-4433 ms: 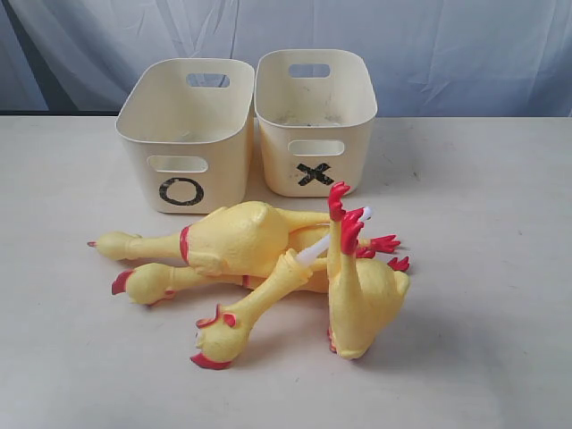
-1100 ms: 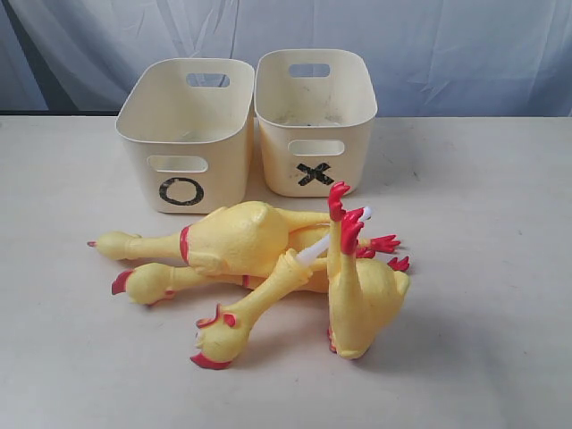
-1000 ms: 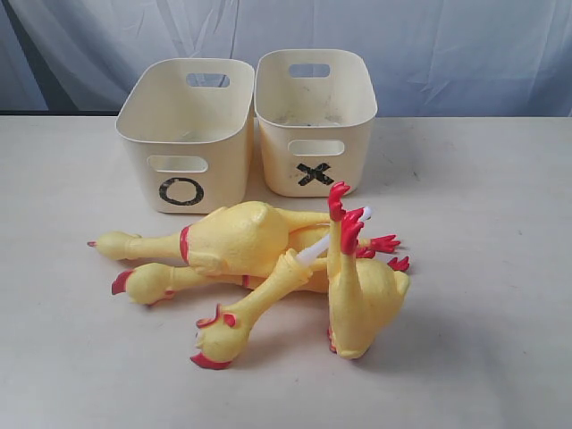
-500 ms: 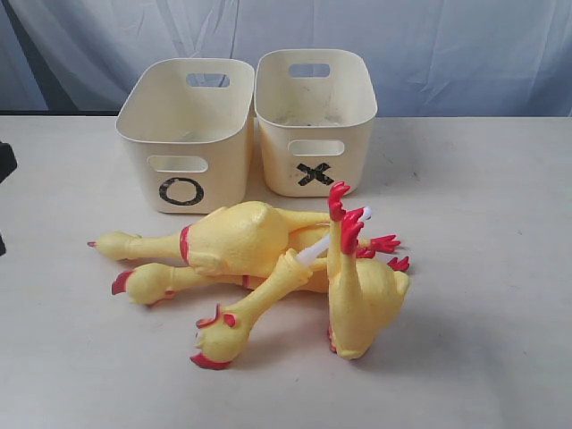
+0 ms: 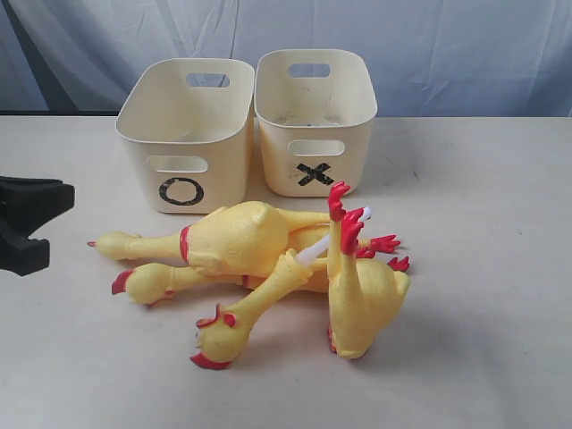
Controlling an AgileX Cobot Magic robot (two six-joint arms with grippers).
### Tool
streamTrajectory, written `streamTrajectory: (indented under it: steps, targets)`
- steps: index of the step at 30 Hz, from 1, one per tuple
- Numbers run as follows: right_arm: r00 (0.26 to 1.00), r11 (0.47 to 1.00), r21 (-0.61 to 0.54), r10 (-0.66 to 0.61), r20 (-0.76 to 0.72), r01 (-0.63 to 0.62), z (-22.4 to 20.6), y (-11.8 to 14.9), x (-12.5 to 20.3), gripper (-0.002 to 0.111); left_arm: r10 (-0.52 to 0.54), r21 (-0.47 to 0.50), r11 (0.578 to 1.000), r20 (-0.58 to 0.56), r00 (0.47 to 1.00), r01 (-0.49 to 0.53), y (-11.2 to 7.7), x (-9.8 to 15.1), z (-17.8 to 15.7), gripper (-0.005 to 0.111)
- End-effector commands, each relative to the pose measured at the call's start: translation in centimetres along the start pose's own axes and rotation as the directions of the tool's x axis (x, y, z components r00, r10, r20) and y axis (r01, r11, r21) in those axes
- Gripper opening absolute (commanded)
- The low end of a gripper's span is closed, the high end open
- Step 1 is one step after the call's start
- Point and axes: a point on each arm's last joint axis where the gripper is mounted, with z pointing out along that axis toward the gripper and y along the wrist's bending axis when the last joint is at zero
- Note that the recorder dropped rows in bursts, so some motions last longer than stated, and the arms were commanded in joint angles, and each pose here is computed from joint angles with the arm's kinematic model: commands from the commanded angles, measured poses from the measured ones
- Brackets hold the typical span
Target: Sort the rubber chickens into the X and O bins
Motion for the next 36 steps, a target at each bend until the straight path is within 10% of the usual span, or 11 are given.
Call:
streamTrajectory:
  steps: [1,12,22,36]
  targets:
    - [1.000,1.000,-0.002,-0.003,0.009,0.003,0.0,0.0,0.0,-0.001,0.028,0.016,0.999,-0.034,0.999,-0.028,0.4,0.3,0.8,0.025]
    - [1.000,1.000,-0.002,-0.003,0.009,0.003,0.0,0.0,0.0,-0.001,0.441,0.094,0.894,-0.016,0.897,-0.438,0.2,0.4,1.4,0.040]
    - [1.000,1.000,-0.003,-0.003,0.013,0.003,0.0,0.0,0.0,-0.001,0.516,0.009,0.857,0.001,0.857,-0.516,1.1,-1.9,1.4,0.040]
    - [1.000,1.000,-0.002,-0.003,0.011,0.003,0.0,0.0,0.0,-0.001,0.468,0.127,0.881,-0.085,0.879,-0.457,2.7,-0.3,4.8,0.040]
